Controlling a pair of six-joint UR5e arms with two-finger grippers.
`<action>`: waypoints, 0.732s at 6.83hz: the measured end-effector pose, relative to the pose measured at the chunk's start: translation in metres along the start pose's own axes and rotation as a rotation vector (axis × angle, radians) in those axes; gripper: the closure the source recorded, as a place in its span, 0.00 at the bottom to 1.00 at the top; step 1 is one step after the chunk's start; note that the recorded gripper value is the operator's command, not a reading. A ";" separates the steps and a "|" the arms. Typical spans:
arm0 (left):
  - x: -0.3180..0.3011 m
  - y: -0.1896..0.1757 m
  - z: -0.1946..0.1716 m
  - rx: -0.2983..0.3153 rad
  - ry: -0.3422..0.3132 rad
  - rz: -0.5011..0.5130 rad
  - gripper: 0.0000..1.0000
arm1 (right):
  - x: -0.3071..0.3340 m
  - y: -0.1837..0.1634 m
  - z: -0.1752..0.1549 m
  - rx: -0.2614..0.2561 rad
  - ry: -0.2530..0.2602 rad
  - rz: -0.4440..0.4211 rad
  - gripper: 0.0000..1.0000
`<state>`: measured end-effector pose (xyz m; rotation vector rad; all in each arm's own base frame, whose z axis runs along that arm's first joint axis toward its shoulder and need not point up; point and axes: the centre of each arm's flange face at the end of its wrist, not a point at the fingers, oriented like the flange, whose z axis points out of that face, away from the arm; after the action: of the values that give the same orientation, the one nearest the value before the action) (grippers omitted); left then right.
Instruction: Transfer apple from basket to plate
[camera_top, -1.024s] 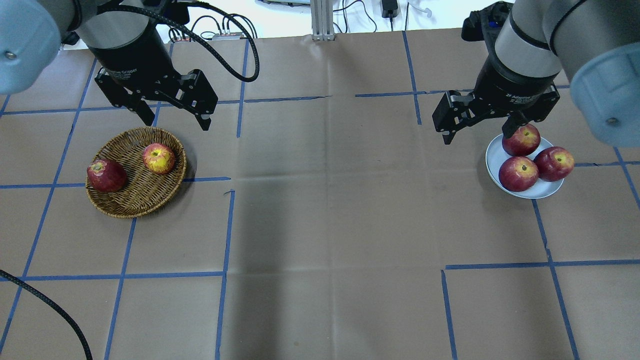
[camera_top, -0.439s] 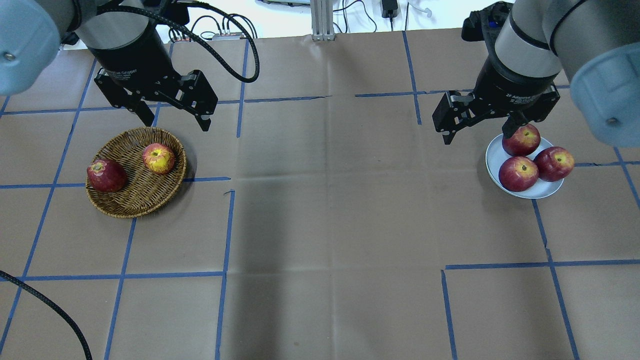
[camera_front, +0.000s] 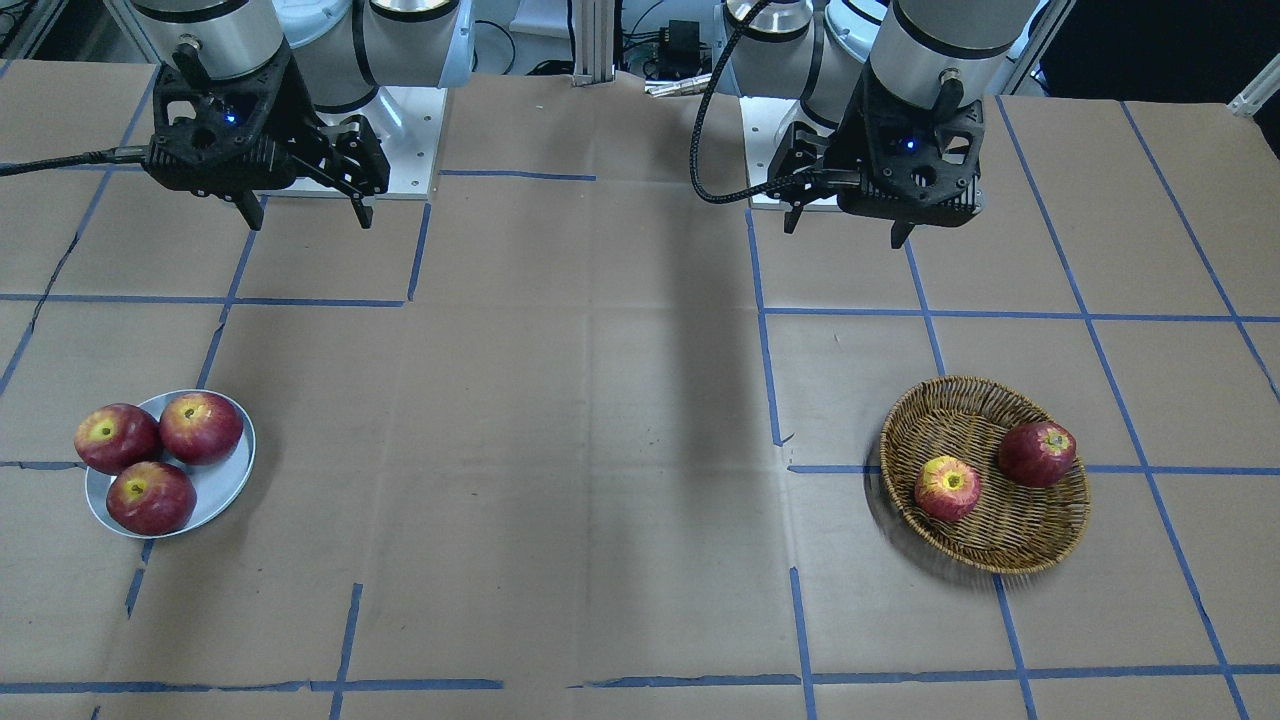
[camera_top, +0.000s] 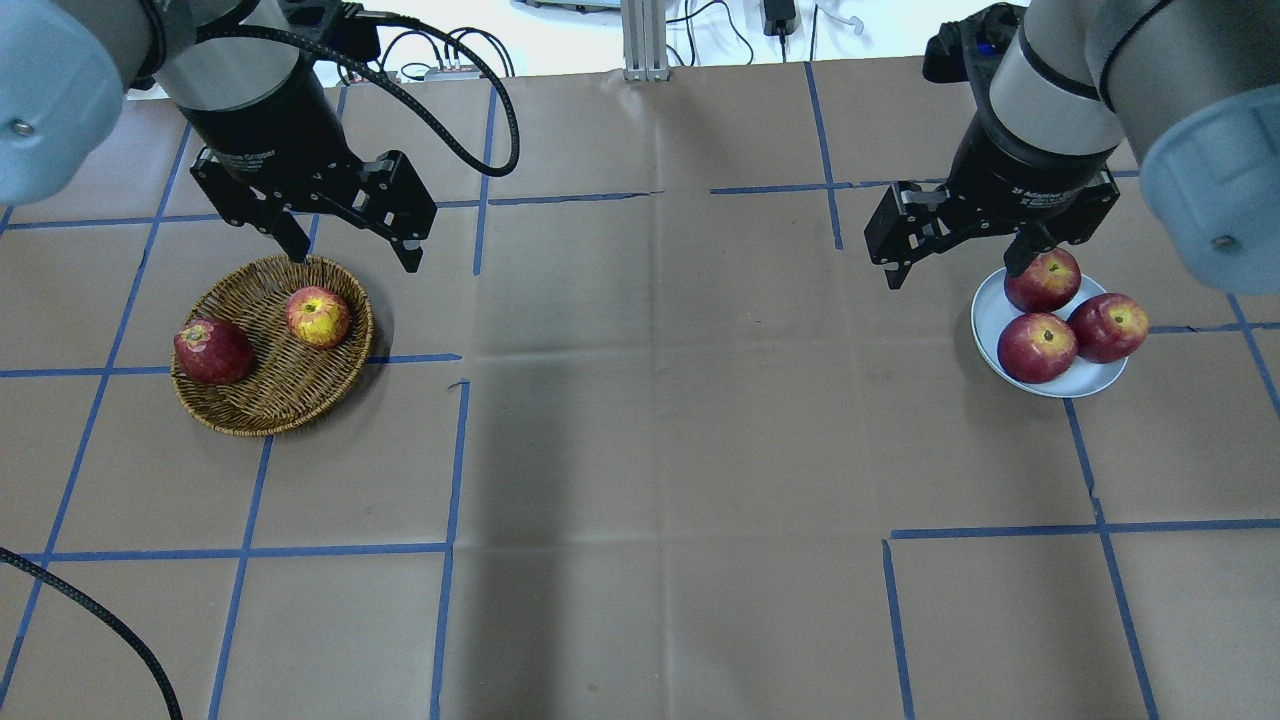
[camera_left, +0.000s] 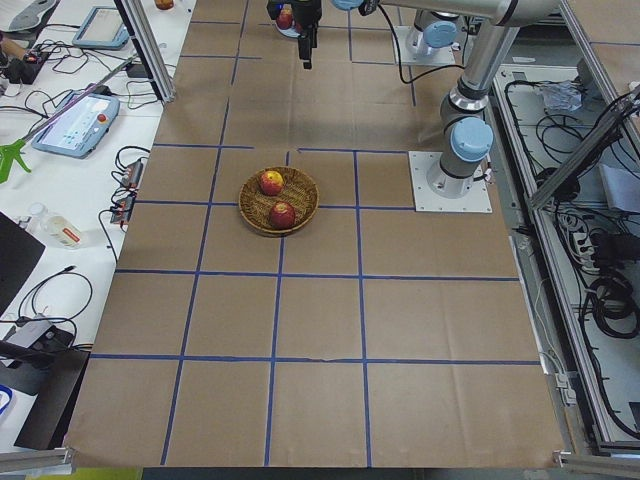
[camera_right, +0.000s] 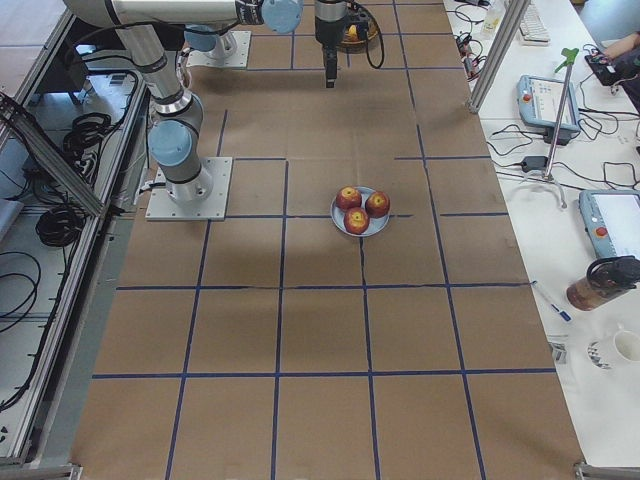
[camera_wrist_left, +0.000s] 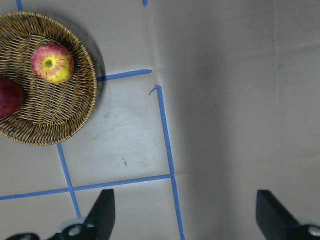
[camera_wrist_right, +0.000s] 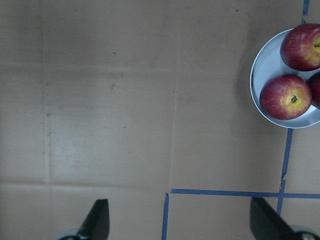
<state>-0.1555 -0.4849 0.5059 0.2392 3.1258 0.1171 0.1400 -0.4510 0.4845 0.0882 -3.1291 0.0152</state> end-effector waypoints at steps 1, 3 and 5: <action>-0.002 0.001 0.001 -0.002 -0.016 0.010 0.01 | 0.000 0.000 0.000 0.000 0.000 0.000 0.00; -0.010 -0.010 0.008 0.012 -0.047 0.034 0.01 | 0.000 0.000 0.000 0.000 0.000 0.000 0.00; -0.052 -0.023 0.022 0.021 -0.054 0.068 0.01 | 0.000 0.000 0.000 0.000 0.000 0.000 0.00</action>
<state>-0.1073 -0.5143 0.4823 0.3437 3.0675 0.0763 0.1400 -0.4510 0.4845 0.0883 -3.1291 0.0152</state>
